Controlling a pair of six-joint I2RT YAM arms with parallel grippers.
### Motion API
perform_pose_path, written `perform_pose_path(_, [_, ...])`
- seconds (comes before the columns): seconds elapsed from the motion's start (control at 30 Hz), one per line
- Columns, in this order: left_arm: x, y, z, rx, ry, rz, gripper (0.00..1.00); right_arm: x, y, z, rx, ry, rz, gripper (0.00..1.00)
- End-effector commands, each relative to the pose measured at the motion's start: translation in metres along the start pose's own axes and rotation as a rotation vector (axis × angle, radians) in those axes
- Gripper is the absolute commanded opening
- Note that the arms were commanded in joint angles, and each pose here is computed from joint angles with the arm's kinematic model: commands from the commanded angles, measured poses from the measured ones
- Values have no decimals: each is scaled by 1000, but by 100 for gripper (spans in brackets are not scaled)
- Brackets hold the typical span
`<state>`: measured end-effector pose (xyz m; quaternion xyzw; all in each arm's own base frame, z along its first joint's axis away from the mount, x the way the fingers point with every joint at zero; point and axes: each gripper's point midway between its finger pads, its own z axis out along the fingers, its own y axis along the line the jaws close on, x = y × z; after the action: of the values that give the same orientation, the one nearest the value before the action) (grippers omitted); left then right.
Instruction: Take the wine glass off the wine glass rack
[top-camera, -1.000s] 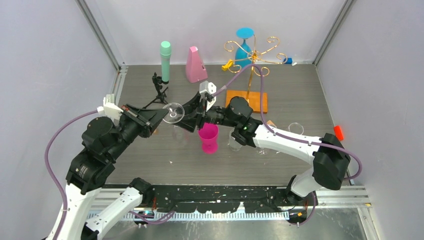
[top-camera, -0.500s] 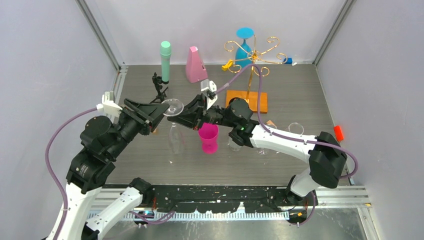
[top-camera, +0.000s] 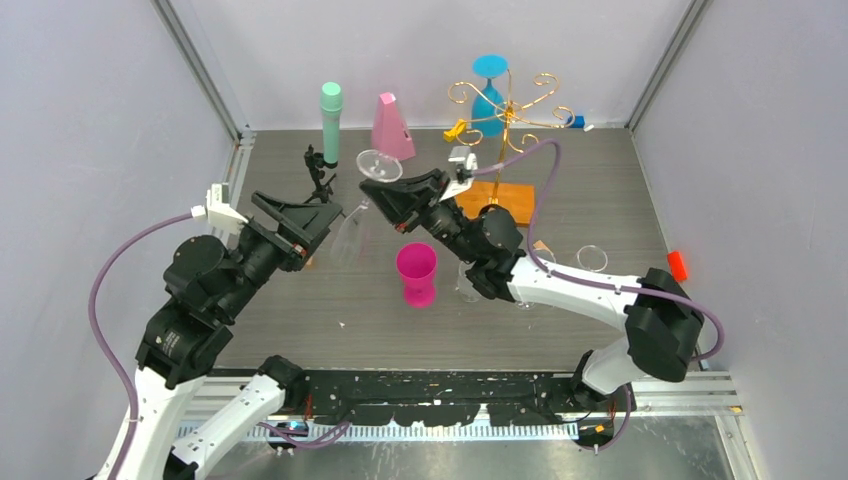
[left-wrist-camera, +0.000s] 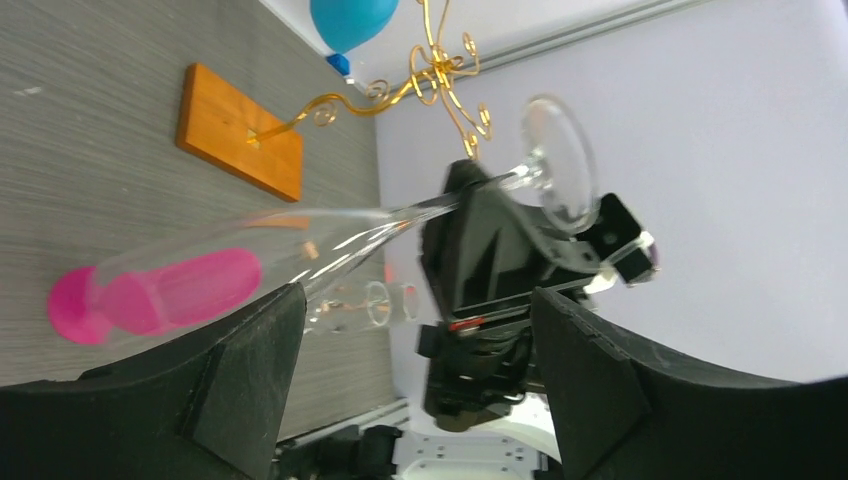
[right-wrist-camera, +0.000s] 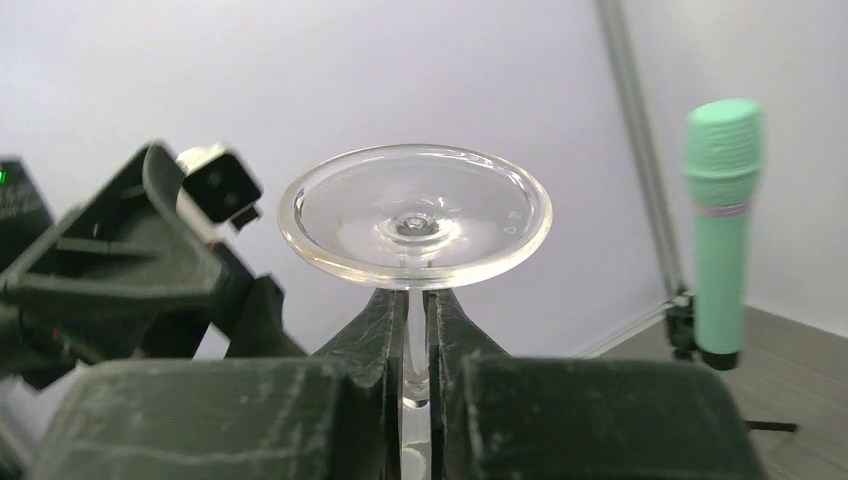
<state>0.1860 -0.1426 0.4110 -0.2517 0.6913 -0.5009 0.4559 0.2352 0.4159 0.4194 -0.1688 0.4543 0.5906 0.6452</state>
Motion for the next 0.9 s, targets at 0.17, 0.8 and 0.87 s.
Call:
perform_pose_path(0.17, [2,-12,7,88,17,174,88,-158,-10,-34,252,-519,118,0])
perform_pose_path(0.8, [20,-72,4,377,127,114,63,-158,-22,-42,340,-540,427,0])
perform_pose_path(0.87, [20,-74,5,392,128,106,60,-156,-22,-43,338,-536,459,0])
